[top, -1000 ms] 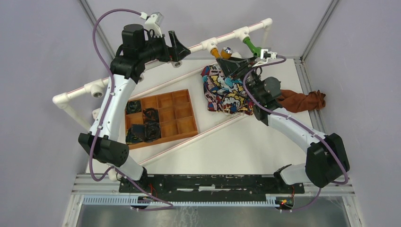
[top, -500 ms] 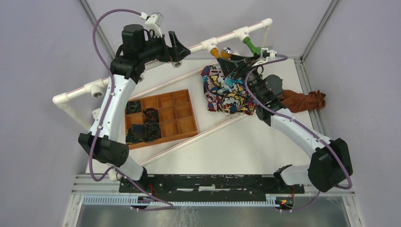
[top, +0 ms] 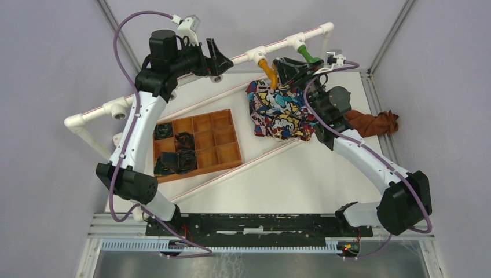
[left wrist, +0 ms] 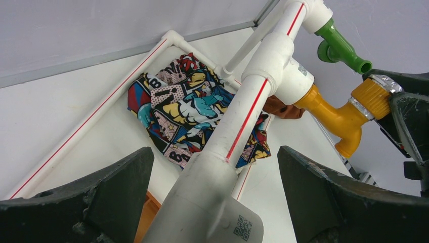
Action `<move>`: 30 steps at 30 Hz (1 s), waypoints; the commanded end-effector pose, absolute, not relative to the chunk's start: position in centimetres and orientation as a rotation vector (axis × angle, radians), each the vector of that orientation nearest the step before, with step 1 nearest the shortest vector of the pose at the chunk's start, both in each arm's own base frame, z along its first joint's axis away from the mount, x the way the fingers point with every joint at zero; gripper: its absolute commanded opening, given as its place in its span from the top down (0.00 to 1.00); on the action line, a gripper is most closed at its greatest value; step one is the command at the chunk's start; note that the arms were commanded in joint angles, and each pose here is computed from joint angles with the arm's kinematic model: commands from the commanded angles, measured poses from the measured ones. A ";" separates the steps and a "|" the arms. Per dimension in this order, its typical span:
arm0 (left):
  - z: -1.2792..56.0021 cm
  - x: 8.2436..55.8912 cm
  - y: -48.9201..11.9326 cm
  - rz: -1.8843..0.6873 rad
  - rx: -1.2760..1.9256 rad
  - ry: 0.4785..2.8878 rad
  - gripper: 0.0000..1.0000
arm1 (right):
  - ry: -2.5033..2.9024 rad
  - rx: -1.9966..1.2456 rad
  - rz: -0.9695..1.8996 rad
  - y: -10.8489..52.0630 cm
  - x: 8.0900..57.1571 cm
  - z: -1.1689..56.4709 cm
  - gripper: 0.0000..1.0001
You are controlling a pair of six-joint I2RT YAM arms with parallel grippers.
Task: Install the water faucets
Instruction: Screw the water faucet onto the adaptor.
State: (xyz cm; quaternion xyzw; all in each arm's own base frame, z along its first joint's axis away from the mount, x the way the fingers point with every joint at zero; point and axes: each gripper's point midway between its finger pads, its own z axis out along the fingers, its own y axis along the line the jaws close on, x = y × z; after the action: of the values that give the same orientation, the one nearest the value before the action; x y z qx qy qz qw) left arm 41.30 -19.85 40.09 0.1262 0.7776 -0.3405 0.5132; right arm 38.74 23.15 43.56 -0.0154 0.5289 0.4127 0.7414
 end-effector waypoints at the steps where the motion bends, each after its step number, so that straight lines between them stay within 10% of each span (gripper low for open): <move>1: 40.8 40.3 -20.2 -0.848 0.320 1.863 0.00 | 1.106 0.039 0.921 21.8 38.7 45.2 0.60; 8: 40.9 40.2 -20.3 -0.857 0.318 1.861 0.00 | 1.154 0.114 0.965 21.1 39.3 43.7 0.73; 30: 41.1 40.1 -20.2 -0.856 0.324 1.856 0.00 | 1.312 0.283 0.885 17.0 42.6 39.8 0.53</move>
State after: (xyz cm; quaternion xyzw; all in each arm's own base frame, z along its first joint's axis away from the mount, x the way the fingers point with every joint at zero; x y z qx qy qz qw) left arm 41.08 -20.01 40.03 0.1300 0.7775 -0.3455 0.5091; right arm 39.69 21.21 42.04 0.0843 0.5489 0.4846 0.6759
